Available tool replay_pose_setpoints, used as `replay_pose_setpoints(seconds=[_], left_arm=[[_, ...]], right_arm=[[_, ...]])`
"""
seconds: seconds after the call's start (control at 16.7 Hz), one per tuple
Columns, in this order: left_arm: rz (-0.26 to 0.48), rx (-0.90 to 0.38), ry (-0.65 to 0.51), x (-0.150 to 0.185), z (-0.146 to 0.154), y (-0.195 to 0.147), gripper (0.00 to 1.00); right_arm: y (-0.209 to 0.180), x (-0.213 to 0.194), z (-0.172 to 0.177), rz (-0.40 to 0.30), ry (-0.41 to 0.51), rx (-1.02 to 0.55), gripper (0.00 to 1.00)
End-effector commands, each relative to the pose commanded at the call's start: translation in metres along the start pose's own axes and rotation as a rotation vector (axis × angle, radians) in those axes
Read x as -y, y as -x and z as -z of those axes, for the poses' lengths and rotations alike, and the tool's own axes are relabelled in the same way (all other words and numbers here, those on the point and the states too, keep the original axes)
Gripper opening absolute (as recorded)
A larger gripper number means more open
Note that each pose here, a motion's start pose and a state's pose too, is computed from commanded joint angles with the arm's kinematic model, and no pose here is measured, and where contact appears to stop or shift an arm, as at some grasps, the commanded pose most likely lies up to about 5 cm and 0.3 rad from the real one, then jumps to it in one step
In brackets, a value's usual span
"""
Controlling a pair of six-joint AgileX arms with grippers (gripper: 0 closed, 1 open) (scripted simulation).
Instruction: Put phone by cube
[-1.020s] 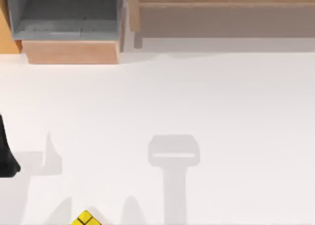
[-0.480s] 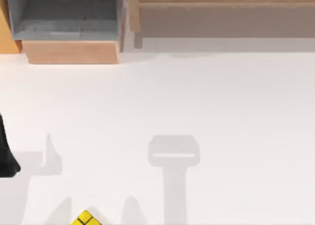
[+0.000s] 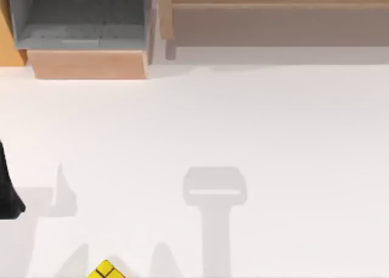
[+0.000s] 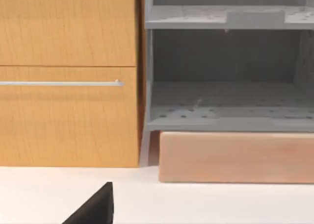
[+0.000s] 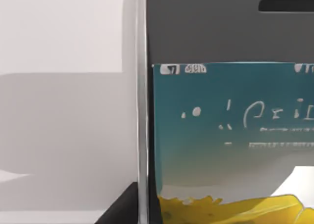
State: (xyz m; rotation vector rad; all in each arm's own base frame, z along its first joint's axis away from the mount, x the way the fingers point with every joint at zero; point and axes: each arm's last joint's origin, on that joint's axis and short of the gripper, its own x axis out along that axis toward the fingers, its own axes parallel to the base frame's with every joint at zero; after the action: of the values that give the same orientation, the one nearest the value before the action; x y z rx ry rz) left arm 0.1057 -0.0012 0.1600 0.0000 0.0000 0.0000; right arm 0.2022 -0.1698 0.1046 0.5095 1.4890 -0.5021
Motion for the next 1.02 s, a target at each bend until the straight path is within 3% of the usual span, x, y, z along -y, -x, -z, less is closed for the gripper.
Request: replay_pose_setpoints(seconds=[1.02], left_arm=[[0.0,0.0,0.0,0.0,0.0,0.0,1.0]], right_arm=[[0.028,0.0,-0.001,0.011,-0.001,0.016,0.0]])
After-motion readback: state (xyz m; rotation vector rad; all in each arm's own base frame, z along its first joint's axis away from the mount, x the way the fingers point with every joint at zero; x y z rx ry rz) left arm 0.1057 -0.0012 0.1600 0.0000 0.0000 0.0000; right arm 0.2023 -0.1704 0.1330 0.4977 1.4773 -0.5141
